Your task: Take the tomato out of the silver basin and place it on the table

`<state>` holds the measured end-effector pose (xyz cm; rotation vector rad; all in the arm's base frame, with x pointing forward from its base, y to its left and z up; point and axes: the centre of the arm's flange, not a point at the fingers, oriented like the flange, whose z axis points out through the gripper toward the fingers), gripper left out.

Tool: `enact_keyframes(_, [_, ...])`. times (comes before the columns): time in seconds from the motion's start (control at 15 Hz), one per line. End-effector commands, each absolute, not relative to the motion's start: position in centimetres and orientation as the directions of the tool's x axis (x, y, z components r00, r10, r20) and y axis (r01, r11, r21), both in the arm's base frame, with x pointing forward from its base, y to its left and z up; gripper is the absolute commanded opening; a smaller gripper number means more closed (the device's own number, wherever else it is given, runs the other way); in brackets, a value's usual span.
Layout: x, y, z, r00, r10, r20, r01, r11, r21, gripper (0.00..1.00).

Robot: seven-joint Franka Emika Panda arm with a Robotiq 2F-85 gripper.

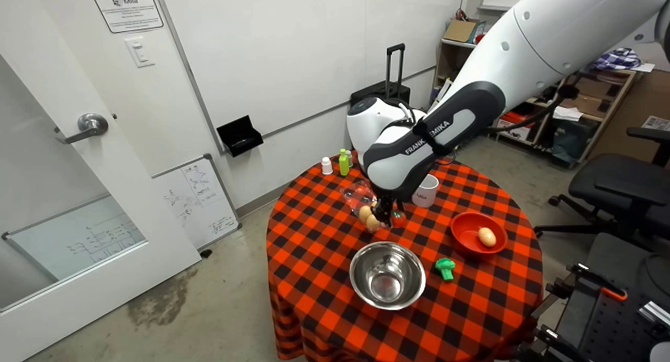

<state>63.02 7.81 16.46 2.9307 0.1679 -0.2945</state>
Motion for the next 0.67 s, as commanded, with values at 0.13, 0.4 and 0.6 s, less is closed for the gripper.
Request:
enact_keyframes(0.13, [64.2,1.0,16.0,0.978,-0.012,-0.209,0.036,-0.974,0.223,0.38])
enact_keyframes(0.4, [64.8,-2.1,13.8,0.972,-0.064,-0.227,-0.012,-0.975,0.223,0.38])
enact_keyframes(0.6, [65.7,-3.3,11.5,0.967,-0.078,-0.243,-0.026,-0.977,0.213,0.38])
